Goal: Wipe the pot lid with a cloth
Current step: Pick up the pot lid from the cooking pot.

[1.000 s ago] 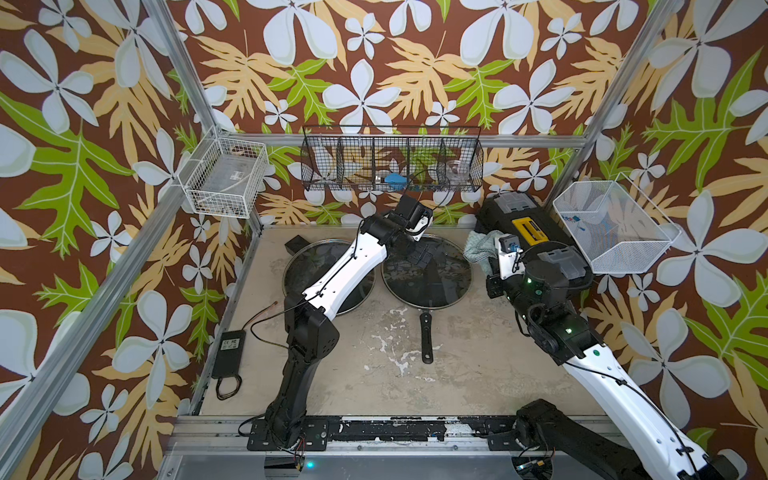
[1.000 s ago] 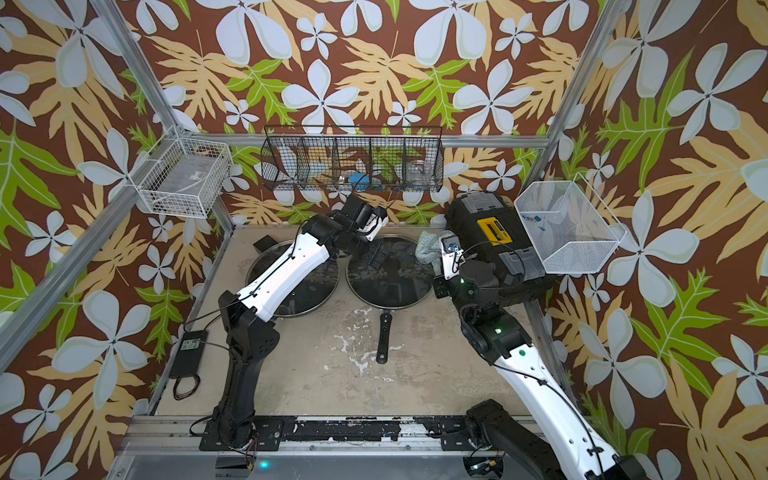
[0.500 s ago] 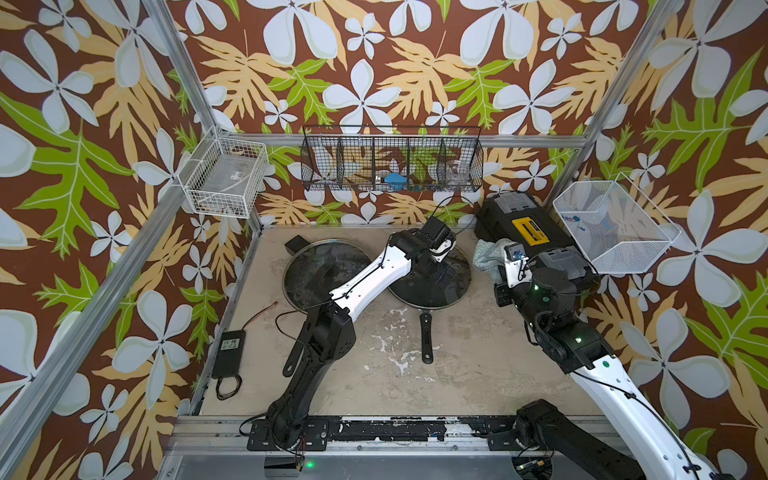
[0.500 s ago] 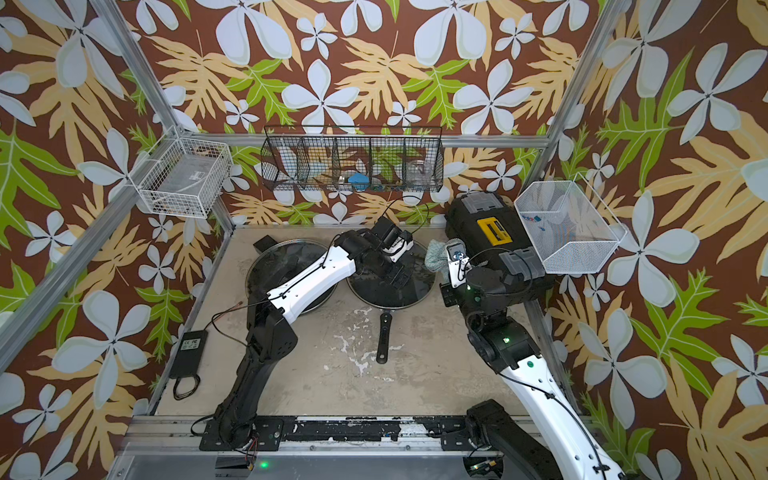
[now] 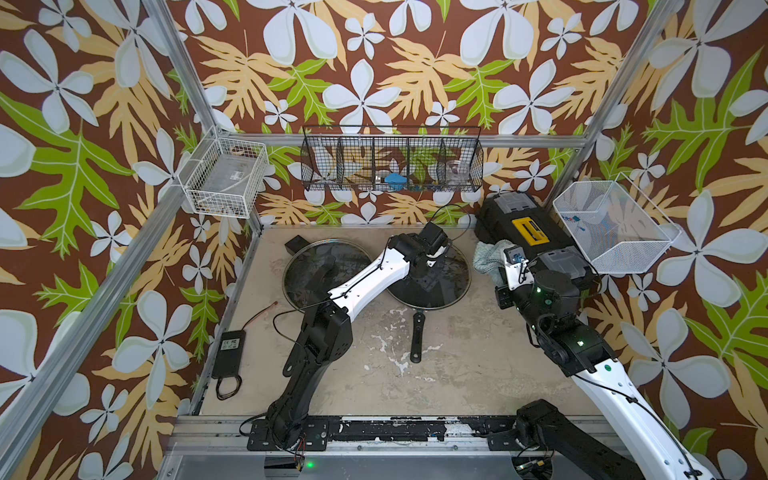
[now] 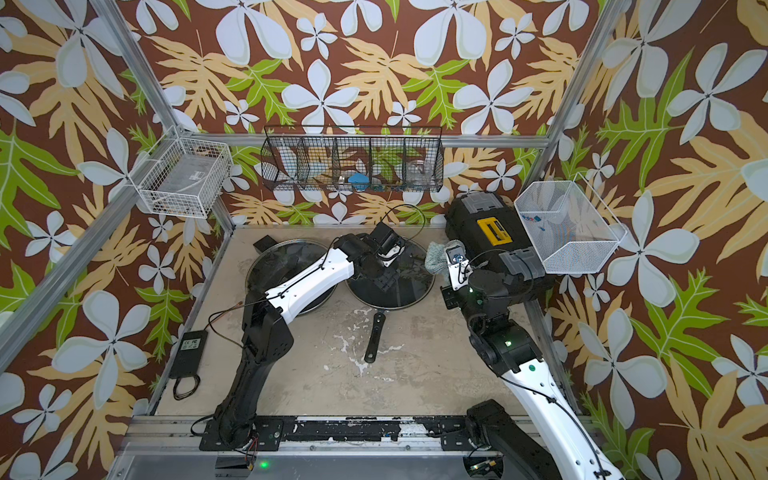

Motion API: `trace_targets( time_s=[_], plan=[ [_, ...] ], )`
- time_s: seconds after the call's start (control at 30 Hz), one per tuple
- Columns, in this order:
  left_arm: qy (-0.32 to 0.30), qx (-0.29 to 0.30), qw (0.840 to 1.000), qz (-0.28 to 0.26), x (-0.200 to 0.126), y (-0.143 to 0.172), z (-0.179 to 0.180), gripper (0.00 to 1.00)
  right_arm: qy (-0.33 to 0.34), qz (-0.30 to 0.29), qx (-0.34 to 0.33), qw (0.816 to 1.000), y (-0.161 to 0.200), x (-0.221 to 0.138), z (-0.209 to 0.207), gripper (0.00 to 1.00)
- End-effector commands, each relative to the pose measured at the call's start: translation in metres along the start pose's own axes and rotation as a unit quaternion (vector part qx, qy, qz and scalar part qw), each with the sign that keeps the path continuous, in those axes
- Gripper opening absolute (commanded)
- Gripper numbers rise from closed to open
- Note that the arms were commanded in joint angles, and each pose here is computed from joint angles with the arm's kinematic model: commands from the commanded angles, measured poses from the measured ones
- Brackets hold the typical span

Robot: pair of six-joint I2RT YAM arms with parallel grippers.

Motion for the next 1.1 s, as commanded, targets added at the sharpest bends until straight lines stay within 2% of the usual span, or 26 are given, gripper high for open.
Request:
trace_targets(
  time_s=[0.0,0.23,0.37,0.53,0.6,0.83,1.07],
  plan=[
    [-0.005,-0.007,1.000,0.011,-0.008,0.011,0.014,0.81,0.007,-0.007,0.000,1.000,-0.004,-0.002,-0.003,0.00],
    [0.001,-0.029,0.999,0.029,-0.010,0.032,0.031,0.82,0.008,-0.006,-0.003,1.000,-0.002,-0.003,-0.004,0.00],
    [0.014,-0.026,1.000,0.010,-0.020,0.023,0.029,0.82,0.008,-0.007,-0.004,1.000,-0.003,-0.003,-0.004,0.00],
    [0.034,-0.009,0.999,-0.032,-0.041,-0.001,0.012,0.97,0.006,-0.006,-0.005,1.000,-0.003,-0.004,-0.003,0.00],
    [0.032,-0.004,0.999,-0.043,-0.044,-0.009,0.007,1.00,0.006,-0.006,-0.005,1.000,-0.003,-0.004,-0.003,0.00],
    [0.019,-0.002,0.999,-0.028,-0.022,-0.011,0.006,0.99,0.010,-0.010,-0.005,1.000,-0.007,-0.005,-0.005,0.00],
    [0.021,-0.002,1.000,-0.001,0.001,-0.012,0.006,0.84,0.012,-0.009,-0.003,1.000,-0.009,-0.007,-0.006,0.00]
  ],
)
Point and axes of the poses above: each gripper's point midway between its finger pads, its own x axis out along the fingers, its own z axis along the line the jaws close on, y = z × x, the point moved 1 cm from there along -x, back along the fingers, and after that the axes turned 14 degrees about x, right-handed, at the moved point
